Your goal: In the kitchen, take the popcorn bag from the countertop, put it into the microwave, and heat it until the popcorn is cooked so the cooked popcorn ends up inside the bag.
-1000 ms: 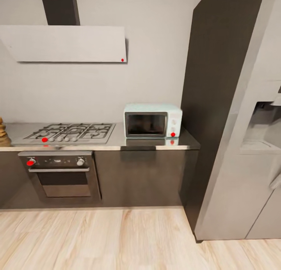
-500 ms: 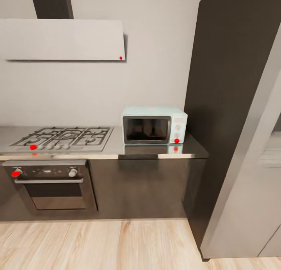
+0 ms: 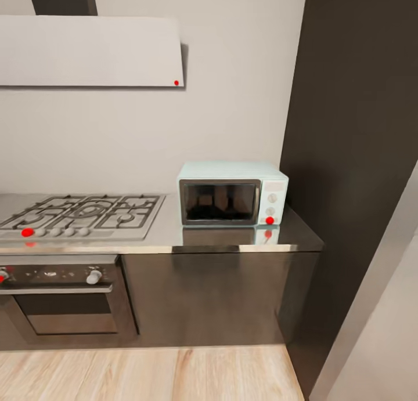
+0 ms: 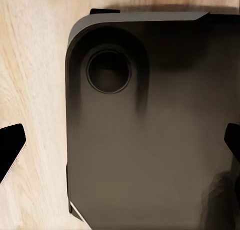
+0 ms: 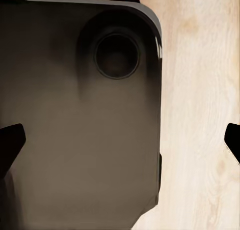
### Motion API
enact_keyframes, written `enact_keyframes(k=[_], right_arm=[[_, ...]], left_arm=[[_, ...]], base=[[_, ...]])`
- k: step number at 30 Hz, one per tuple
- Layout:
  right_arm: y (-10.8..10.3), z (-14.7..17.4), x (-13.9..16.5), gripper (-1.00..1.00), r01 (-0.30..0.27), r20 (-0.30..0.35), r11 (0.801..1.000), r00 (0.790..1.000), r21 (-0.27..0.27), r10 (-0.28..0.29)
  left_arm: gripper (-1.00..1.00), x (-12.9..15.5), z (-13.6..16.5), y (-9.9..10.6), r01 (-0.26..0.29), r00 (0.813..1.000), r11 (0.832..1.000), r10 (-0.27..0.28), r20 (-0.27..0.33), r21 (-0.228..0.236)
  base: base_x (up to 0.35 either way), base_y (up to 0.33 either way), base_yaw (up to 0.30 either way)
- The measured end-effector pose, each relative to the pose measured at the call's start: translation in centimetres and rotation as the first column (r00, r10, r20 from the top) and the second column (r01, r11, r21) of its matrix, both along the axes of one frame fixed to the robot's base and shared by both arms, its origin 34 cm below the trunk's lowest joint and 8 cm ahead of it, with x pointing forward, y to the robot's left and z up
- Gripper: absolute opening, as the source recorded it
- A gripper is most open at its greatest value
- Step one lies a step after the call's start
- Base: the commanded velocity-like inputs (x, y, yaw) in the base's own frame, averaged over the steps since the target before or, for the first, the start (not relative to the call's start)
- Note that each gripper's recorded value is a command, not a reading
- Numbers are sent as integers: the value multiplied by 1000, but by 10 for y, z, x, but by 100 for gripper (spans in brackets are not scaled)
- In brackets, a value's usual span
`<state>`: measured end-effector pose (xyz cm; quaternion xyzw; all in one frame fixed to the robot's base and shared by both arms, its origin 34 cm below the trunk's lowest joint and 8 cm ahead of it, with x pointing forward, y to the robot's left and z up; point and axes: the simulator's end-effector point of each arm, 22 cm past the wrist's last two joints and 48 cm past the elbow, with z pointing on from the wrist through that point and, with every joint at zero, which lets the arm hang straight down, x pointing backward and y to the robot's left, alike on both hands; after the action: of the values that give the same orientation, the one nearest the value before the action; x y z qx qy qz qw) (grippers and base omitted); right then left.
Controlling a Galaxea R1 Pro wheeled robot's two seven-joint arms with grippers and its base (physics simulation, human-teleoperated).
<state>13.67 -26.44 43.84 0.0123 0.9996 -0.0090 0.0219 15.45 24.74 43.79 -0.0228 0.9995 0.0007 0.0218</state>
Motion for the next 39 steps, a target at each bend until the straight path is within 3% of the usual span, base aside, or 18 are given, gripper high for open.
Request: enact_keyframes(k=[20, 32, 35, 39], right_arm=[[-1, 0, 1, 100, -7, 0, 1000, 1000, -2, 7], [0, 0, 1, 100, -17, 1, 1000, 1000, 4, 17], [0, 0, 15, 100, -19, 29, 1000, 999, 11, 19], [-3, 6, 87, 100, -24, 162, 1000, 987, 4, 23]], left_arm=[[100, 1, 0, 0, 1, 1000, 1000, -1, 3, 0], [100, 1, 0, 0, 0, 1000, 1000, 0, 2, 0], [100, 1, 0, 0, -1, 1000, 1000, 1, 2, -1], [100, 1, 0, 0, -1, 1000, 1000, 1, 3, 0]], base=[[131, 0, 0], [8, 0, 0], [0, 0, 0], [0, 0, 0]])
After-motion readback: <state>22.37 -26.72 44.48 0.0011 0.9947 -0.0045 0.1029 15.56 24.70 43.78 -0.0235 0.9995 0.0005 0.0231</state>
